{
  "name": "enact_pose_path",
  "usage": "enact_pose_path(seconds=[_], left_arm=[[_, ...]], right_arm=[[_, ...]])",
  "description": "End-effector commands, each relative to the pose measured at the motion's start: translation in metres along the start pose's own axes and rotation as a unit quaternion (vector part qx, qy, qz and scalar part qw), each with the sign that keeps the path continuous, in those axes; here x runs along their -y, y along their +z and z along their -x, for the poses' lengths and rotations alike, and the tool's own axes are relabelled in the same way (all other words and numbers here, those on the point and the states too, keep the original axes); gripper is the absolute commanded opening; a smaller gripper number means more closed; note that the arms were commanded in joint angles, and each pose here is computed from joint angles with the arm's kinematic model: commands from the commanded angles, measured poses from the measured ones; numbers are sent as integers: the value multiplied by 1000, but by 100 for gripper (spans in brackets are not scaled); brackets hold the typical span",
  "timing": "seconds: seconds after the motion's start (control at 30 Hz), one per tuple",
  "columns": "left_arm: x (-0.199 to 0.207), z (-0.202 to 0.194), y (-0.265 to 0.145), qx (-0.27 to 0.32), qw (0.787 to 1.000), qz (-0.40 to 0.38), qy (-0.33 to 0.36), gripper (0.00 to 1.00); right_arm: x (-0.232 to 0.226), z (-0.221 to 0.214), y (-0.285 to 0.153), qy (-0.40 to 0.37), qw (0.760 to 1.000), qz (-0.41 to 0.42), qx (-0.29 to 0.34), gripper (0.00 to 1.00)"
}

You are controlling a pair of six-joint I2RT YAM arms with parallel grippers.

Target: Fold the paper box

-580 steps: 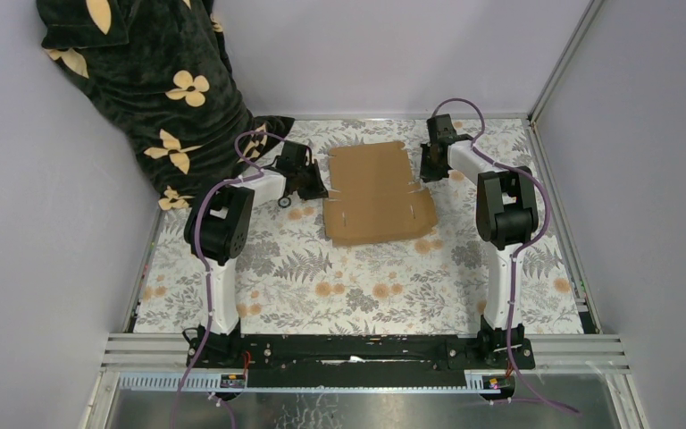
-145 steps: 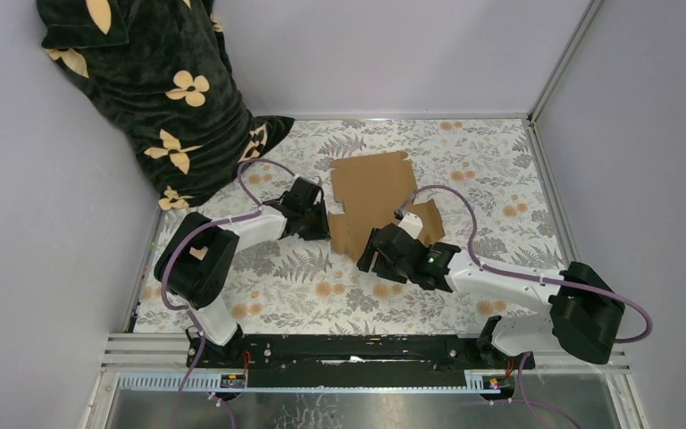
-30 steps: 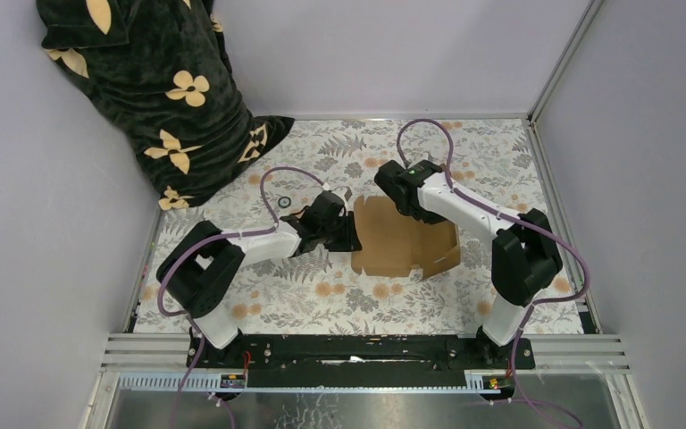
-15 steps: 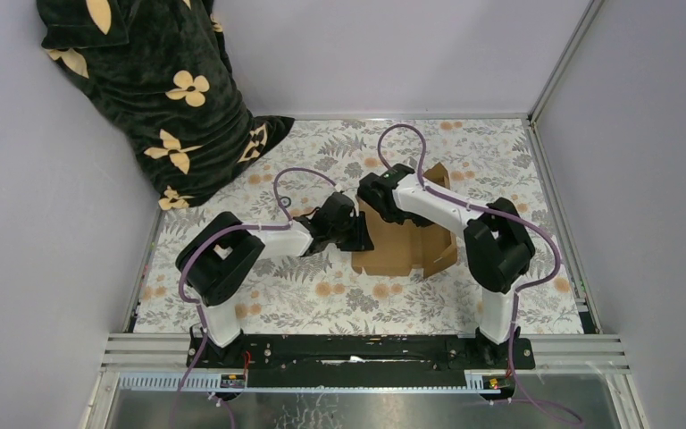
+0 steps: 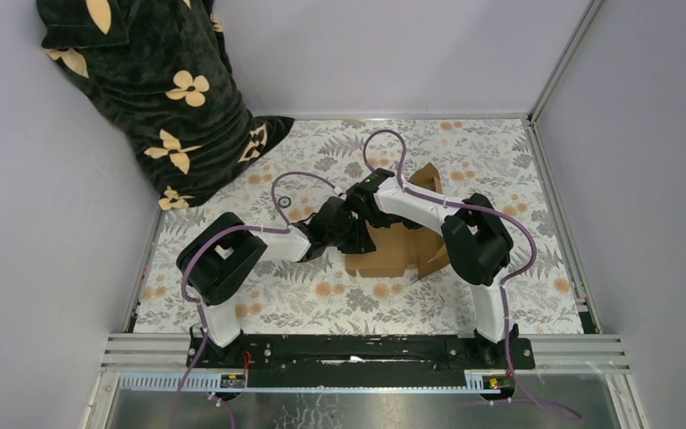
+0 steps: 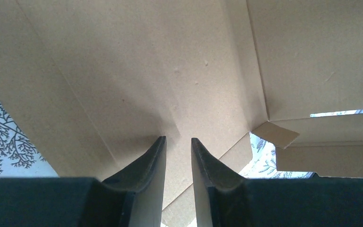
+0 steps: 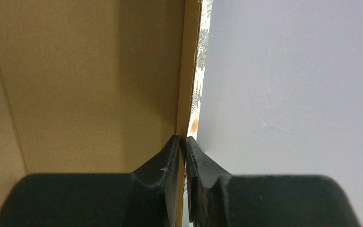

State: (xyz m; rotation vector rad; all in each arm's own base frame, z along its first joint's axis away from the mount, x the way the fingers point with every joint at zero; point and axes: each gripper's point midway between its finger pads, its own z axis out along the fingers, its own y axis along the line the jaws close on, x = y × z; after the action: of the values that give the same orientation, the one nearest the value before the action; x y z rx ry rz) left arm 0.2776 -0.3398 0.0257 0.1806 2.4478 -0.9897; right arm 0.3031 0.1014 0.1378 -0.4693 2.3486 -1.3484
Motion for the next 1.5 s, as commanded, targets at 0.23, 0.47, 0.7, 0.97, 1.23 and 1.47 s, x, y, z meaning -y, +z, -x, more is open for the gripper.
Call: enact_pose_path(seconds=[0.23,0.47,0.7,0.97,1.23,1.47], left_arm=[[1,0,-18,42,999,-16,20,32],[-14,34,-50,104,994,-20,14,33],[-25,87,-62,139,989,-51,9,36],[-2,140,-37,127,974,-187,22,49],[13,163,-11,138,949,-283,25,52],[-16,196,7,159,942,-294,-29,51]], right_arm=[[26,17,-23,52,997,-10,61,17],[30,17,-20,36,996,-11,85,16],[29,9,-16,22,995,-7,95,14],[26,6,-31,19,992,20,124,12],[1,-2,-37,-10,990,54,132,9],[-13,-10,-35,-27,990,59,122,7]])
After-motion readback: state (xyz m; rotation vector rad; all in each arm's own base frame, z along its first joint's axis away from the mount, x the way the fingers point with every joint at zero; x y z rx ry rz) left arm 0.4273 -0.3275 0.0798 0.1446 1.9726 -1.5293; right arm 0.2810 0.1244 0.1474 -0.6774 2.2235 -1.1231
